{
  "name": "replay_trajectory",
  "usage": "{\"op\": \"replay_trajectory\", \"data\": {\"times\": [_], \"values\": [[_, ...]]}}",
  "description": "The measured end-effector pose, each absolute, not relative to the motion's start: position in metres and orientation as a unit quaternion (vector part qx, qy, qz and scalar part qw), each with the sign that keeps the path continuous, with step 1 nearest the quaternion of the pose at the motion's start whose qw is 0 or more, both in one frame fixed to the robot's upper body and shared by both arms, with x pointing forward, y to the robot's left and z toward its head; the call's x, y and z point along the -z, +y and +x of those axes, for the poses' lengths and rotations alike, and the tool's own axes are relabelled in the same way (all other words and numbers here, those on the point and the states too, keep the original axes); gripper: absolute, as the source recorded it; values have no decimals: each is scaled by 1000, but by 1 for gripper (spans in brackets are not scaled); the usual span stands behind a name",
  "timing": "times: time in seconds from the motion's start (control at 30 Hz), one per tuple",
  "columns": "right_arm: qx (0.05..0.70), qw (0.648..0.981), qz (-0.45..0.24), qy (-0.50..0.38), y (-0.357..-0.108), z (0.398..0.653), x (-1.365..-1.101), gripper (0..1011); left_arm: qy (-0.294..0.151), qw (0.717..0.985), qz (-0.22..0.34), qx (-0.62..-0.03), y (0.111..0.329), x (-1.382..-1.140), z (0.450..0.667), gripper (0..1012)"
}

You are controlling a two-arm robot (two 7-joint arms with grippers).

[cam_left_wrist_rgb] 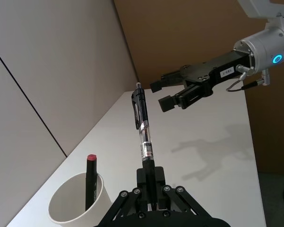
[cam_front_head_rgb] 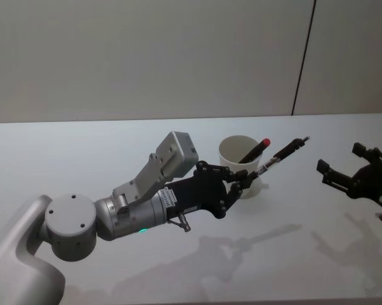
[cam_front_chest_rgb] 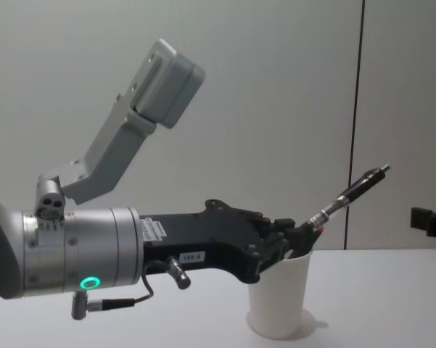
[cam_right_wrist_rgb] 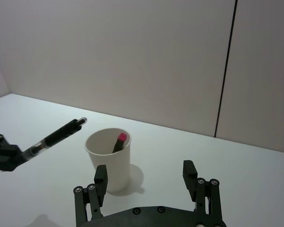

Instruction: Place the pen into the pen holder.

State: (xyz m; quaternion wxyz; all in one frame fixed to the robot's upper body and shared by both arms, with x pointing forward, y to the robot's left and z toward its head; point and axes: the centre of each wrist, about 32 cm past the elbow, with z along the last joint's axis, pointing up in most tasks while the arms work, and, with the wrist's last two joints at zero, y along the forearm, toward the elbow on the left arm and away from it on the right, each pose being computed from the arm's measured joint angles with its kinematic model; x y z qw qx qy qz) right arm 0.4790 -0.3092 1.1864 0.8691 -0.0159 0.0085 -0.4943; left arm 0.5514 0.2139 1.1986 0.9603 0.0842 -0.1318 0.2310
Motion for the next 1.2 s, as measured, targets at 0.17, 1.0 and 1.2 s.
{"op": "replay_trajectory", "data": {"times": [0.17,1.0,1.2], "values": [[473,880,-3,29,-315,475,-1186,1001,-132,960,84,-231,214,-1199,551,111],[399,902,76,148,-318,475,-1188,1001,-132,960,84,-231,214,-1199,551,111],[393,899,87,172,-312,477,-1190,1001,-132,960,84,-231,214,-1199,551,111]]}}
